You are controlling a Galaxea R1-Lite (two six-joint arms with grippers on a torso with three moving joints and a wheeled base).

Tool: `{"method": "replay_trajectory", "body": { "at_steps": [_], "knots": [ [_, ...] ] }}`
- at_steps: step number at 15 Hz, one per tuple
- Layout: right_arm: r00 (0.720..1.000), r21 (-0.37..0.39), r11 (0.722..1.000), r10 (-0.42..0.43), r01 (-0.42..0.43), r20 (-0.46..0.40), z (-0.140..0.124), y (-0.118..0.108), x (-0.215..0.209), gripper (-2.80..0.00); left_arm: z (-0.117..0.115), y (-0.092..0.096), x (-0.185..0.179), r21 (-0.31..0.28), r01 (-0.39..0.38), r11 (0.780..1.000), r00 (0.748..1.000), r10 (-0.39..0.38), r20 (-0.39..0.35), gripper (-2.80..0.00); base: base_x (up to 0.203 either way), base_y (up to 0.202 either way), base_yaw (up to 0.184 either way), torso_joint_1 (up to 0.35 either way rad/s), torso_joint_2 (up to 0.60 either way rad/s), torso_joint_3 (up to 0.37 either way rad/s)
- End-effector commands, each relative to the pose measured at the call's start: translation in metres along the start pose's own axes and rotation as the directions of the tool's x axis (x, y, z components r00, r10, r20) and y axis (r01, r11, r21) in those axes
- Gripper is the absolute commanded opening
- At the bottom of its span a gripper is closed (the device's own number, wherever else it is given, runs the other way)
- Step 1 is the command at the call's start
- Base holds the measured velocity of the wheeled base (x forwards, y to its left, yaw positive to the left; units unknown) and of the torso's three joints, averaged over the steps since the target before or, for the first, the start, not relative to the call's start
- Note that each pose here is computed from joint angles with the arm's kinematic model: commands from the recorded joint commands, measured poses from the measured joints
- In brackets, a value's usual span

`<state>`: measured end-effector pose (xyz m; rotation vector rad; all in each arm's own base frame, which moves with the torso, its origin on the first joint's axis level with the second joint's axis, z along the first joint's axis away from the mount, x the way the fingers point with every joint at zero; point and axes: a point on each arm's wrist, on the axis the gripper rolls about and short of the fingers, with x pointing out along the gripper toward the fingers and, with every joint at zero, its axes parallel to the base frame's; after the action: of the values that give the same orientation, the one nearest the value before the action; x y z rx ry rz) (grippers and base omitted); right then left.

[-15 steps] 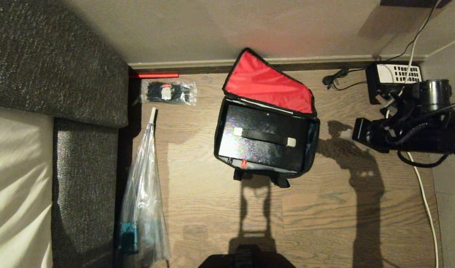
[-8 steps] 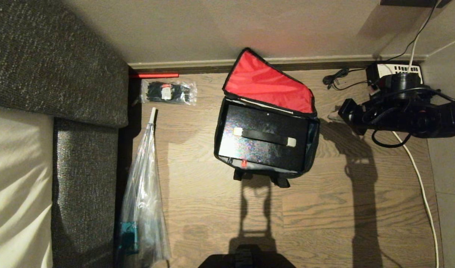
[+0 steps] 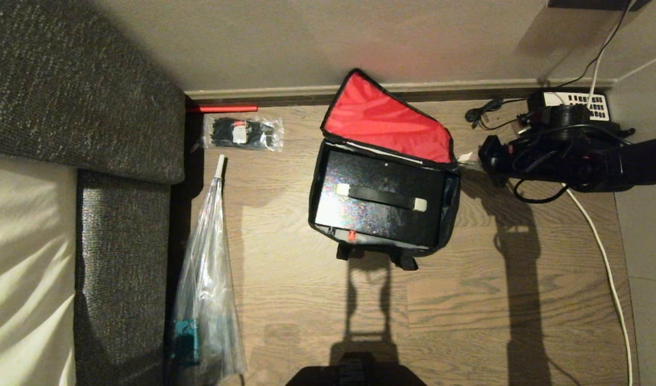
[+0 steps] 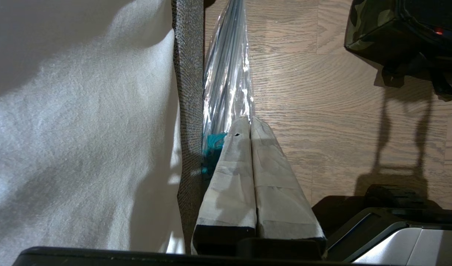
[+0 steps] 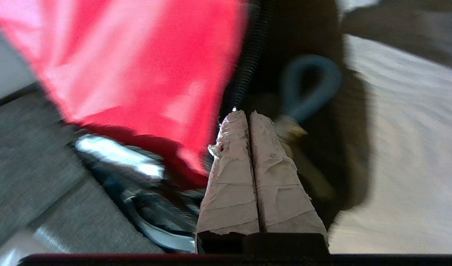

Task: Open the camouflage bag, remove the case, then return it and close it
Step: Close the top of the storage box

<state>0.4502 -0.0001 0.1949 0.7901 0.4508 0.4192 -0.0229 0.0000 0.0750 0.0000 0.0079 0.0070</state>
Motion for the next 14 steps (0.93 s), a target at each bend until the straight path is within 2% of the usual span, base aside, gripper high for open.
{"method": "replay_trajectory", "body": {
  "at_steps": [1, 2, 3, 5, 7, 14],
  "knots": [
    [0.998, -0.036, 0.998, 0.057, -0.056, 0.032, 0.007, -0.002, 0.006, -2.8, 0.0, 0.0, 0.0, 0.0, -0.001, 1.0, 1.0, 0.001, 0.0, -2.8, 0.0, 0.0, 0.0, 0.0, 0.0, 0.0],
    [0.997, -0.042, 0.997, 0.061, -0.06, 0.04, 0.01, -0.007, 0.005, -2.8, 0.0, 0.0, 0.0, 0.0, -0.001, 1.0, 1.0, 0.001, 0.002, -2.8, 0.0, 0.0, 0.0, 0.0, 0.0, 0.0],
    [0.997, -0.049, 0.996, 0.07, -0.069, 0.029, 0.01, -0.009, 0.006, 0.0, 0.0, 0.0, 0.0, 0.0, -0.001, 1.0, 1.0, 0.001, 0.002, -2.8, 0.0, 0.0, 0.0, 0.0, 0.0, 0.0],
    [0.998, -0.09, 0.994, 0.06, -0.057, 0.033, 0.01, -0.017, 0.008, 0.0, 0.0, 0.0, 0.0, 0.0, -0.001, 1.0, 1.0, 0.001, 0.002, -2.8, 0.0, 0.0, 0.0, 0.0, 0.0, 0.0],
    [0.998, -0.095, 0.994, 0.053, -0.049, 0.043, 0.013, -0.024, 0.01, 0.0, 0.0, 0.0, 0.0, 0.0, -0.001, 1.0, 1.0, 0.001, 0.002, -2.8, 0.0, 0.0, 0.0, 0.0, 0.0, 0.0],
    [0.994, -0.071, 0.995, 0.071, -0.065, 0.081, 0.028, -0.038, 0.023, 0.0, 0.0, 0.0, 0.0, 0.0, 0.001, 1.0, 1.0, -0.001, 0.002, -2.8, 0.0, 0.0, 0.0, 0.0, 0.0, 0.0]
  ]
}}
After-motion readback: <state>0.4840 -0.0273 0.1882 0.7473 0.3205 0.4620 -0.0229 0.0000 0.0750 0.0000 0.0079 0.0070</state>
